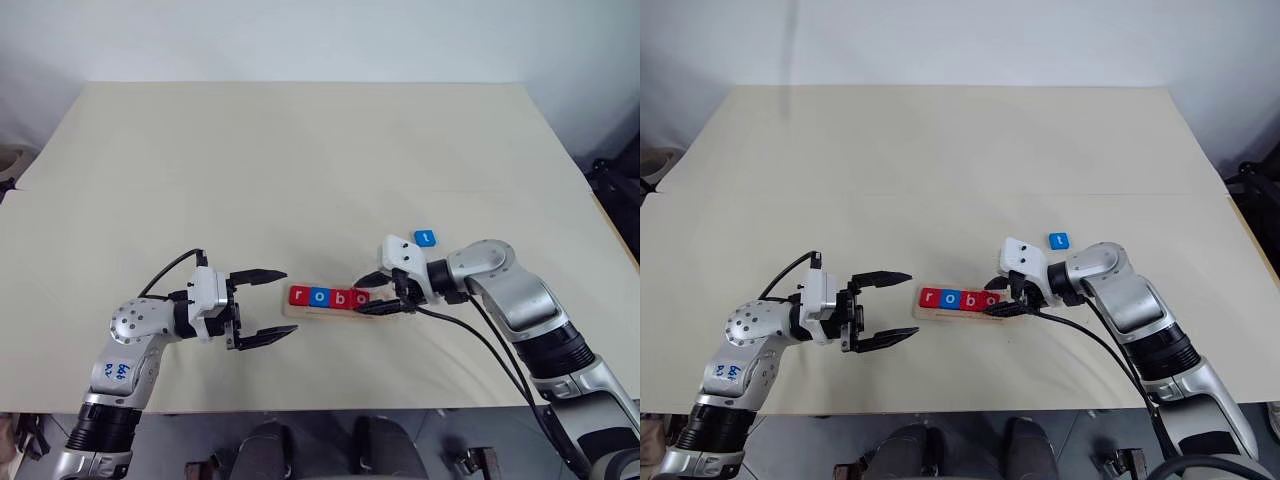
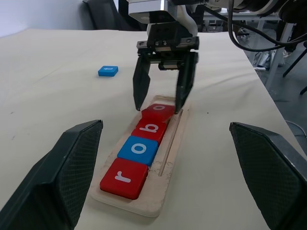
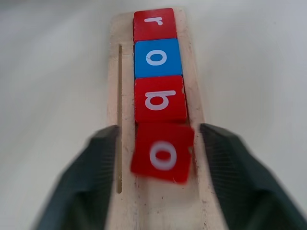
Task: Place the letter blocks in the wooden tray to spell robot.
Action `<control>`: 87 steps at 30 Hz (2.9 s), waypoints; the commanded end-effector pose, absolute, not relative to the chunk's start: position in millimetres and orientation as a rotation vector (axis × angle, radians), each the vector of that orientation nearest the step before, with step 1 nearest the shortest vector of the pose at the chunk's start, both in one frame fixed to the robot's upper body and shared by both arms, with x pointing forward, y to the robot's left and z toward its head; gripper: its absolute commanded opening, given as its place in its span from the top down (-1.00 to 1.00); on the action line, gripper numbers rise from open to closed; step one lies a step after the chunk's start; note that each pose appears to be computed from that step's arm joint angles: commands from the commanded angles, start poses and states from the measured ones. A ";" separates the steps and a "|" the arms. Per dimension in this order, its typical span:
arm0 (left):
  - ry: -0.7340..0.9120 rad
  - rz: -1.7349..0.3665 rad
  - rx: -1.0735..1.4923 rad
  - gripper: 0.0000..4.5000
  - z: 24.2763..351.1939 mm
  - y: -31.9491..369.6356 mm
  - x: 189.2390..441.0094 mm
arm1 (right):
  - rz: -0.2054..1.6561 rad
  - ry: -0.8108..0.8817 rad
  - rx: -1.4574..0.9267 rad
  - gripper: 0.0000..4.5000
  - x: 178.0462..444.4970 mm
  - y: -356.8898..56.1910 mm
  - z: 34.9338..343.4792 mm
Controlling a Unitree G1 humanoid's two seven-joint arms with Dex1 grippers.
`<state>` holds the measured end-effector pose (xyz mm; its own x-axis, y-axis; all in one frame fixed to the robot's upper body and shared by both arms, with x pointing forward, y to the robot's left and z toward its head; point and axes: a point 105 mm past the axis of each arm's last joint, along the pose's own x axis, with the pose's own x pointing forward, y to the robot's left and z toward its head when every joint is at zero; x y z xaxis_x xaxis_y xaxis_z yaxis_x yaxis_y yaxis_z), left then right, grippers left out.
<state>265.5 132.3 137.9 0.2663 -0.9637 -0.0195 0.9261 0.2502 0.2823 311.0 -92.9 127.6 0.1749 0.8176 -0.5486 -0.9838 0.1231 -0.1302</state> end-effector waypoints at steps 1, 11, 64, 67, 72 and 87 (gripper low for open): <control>-0.203 -1.292 0.276 -1.00 143.2 132.0 262.4 | 1.370 0.360 -0.515 -0.86 307.0 -90.3 135.1; -0.202 -1.295 0.274 -1.00 142.5 131.8 264.0 | 1.301 0.331 -0.504 -0.83 303.9 -119.0 146.3; -0.217 -1.238 0.229 -1.00 141.8 134.8 283.7 | 0.579 -0.034 -0.274 -0.20 268.0 -238.3 153.4; -0.214 -1.236 0.221 -1.00 141.6 135.2 285.6 | 0.484 -0.049 -0.231 -0.66 251.3 -245.3 137.8; -0.209 -1.247 0.221 -1.00 142.0 134.7 288.5 | 0.373 -0.035 -0.211 -0.98 233.6 -258.9 113.0; -0.221 -1.244 0.241 -1.00 145.1 133.0 287.7 | 0.361 0.149 -0.094 -0.98 307.1 -227.4 124.9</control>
<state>289.9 133.7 138.8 0.3066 -0.9515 0.0244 0.9161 0.3019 0.2639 304.8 -230.9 122.8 0.9284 0.3458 -0.1358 -0.3582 0.9302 -0.0799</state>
